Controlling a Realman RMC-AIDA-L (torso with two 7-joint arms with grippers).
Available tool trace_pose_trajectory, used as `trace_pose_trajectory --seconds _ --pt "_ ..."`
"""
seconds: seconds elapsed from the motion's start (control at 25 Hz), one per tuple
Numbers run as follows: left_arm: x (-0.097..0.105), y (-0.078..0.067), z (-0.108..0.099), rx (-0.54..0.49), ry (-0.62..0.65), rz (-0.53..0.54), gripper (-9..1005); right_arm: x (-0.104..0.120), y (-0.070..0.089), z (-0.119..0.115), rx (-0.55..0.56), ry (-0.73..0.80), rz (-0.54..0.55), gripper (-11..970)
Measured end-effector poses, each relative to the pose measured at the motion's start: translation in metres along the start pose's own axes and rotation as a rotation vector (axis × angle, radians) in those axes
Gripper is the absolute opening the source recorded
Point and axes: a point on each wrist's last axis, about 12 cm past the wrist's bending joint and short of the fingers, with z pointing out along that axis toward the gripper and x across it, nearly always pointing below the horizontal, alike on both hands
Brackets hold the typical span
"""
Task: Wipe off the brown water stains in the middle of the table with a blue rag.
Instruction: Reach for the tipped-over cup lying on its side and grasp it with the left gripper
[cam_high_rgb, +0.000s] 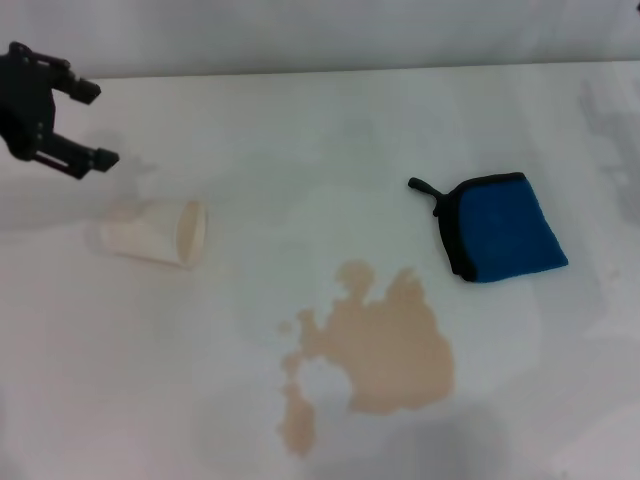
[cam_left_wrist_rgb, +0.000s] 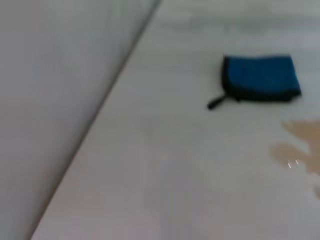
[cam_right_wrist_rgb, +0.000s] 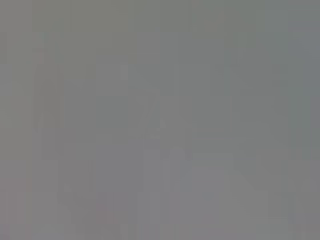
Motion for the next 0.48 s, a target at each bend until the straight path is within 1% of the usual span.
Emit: trace_pose_trajectory --seconds 0.04,0.08,0.12,0.28,0.36,0.48 --pt "0.000 0.000 0.000 0.000 0.000 0.000 862 0.000 -0.003 -0.001 0.023 -0.004 0.014 784" --pt "-0.001 -0.001 0.001 0.020 0.027 0.059 862 0.000 -0.005 -0.001 0.041 -0.006 0.025 784" --pt "-0.001 -0.001 0.001 0.026 0.034 0.077 862 0.000 -0.006 -0.002 0.053 -0.008 0.032 784" --pt "0.003 -0.003 0.002 0.044 0.080 0.147 862 -0.001 -0.006 0.000 0.060 -0.012 0.040 784" --pt "0.006 -0.005 0.006 0.053 0.111 0.174 862 -0.001 -0.006 0.000 0.062 -0.015 0.041 784" --pt "0.008 -0.010 0.019 0.069 0.166 0.228 861 -0.001 -0.006 0.000 0.062 -0.013 0.044 784"
